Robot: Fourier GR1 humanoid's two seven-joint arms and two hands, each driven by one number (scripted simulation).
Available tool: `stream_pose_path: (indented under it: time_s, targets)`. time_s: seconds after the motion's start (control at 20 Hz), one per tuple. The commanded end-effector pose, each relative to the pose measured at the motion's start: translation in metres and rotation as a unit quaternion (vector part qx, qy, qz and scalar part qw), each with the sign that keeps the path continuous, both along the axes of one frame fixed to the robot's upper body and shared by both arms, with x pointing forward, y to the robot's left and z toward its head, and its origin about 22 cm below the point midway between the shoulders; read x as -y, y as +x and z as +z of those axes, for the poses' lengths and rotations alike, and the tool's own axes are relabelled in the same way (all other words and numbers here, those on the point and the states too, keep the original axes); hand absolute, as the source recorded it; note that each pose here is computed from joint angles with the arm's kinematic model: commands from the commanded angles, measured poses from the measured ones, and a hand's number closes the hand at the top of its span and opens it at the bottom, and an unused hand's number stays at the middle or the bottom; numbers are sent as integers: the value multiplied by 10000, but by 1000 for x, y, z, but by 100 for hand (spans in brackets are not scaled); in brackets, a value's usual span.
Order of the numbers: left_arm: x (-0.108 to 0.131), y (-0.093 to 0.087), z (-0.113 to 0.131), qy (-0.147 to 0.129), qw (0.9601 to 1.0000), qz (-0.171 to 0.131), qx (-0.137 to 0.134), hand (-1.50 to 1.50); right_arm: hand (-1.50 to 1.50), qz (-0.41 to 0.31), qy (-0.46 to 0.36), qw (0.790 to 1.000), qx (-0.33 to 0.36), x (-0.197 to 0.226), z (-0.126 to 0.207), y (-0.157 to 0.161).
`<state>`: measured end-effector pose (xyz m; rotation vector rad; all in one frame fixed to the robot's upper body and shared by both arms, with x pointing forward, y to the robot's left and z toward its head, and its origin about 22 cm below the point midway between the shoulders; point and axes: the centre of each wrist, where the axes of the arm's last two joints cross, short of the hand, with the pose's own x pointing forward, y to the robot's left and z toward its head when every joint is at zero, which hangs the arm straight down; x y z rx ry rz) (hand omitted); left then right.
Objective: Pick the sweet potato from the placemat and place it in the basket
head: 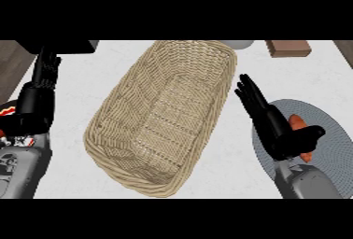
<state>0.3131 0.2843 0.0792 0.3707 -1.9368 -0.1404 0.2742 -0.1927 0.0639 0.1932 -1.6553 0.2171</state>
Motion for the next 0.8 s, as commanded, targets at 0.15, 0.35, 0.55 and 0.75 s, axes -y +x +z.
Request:
stream_pose_path:
  time_s: [0.15, 0.35, 0.55, 0.75]
  targets:
    - [-4, -10, 7, 639, 9964, -349, -426, 0, 150, 1222, 150, 9920, 279, 56, 39, 25]
    - [-6, -17, -18, 542, 9907, -619, -1080, 0, 150, 1763, 2027, 9623, -431, 10, 9, 15]
    - [-11, -25, -3, 687, 9879, -642, -1234, 0, -150, 930, 1188, 9885, 6, -28, 1, -10]
    - [-7, -18, -15, 596, 9896, -515, -1200, 0, -150, 52, -271, 9966, 777, 7, 73, 10]
